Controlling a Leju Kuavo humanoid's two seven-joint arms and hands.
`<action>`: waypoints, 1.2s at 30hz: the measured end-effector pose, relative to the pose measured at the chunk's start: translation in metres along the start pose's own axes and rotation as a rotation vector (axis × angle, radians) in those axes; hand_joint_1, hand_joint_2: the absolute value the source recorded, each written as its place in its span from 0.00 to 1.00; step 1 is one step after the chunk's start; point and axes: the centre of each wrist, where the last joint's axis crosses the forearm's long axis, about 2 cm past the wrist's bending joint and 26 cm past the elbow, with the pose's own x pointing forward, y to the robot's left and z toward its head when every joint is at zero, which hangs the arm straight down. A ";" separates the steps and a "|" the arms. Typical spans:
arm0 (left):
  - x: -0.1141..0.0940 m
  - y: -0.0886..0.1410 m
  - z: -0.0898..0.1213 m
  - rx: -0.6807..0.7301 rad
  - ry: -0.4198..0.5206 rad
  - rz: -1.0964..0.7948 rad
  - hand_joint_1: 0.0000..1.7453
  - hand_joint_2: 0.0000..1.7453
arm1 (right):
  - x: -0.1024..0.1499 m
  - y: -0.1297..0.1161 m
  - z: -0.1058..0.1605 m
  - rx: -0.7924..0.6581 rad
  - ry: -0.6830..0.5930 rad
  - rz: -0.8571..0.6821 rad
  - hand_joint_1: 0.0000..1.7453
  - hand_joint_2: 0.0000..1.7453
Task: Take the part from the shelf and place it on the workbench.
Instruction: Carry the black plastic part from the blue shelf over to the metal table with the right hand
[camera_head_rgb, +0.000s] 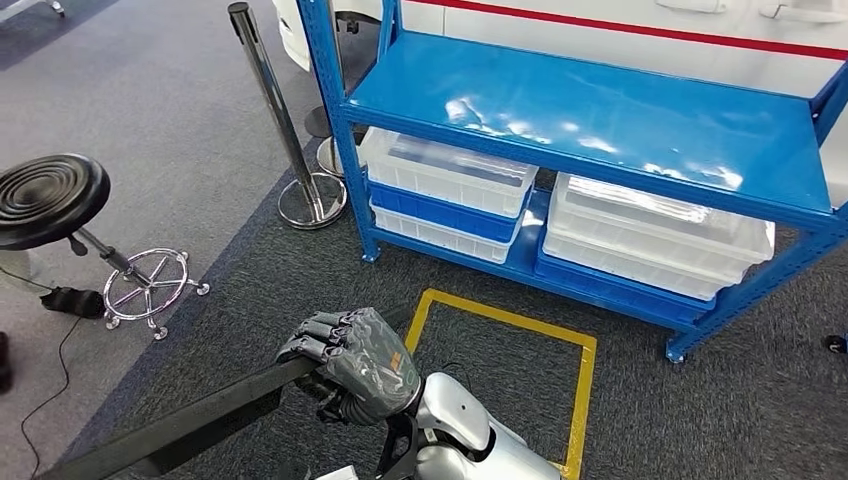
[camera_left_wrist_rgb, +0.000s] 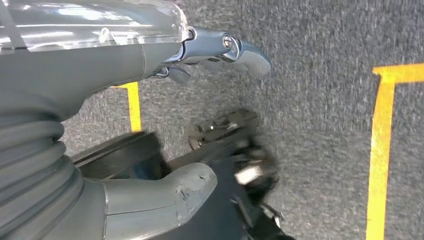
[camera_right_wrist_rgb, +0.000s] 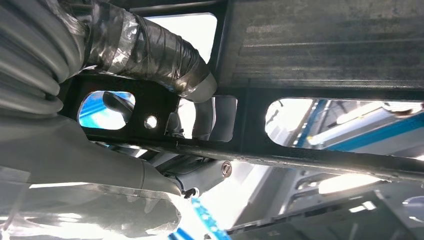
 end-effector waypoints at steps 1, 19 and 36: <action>0.001 0.000 0.000 -0.004 -0.002 -0.006 0.00 1.00 | 0.001 -0.001 0.000 -0.003 -0.005 0.003 1.00 1.00; 0.006 -0.017 0.000 0.001 -0.026 0.030 0.00 1.00 | 0.003 -0.006 0.001 0.021 -0.038 0.039 1.00 1.00; -0.002 -0.016 0.003 0.044 0.002 0.064 0.00 1.00 | 0.003 -0.013 -0.010 0.006 -0.083 0.029 1.00 1.00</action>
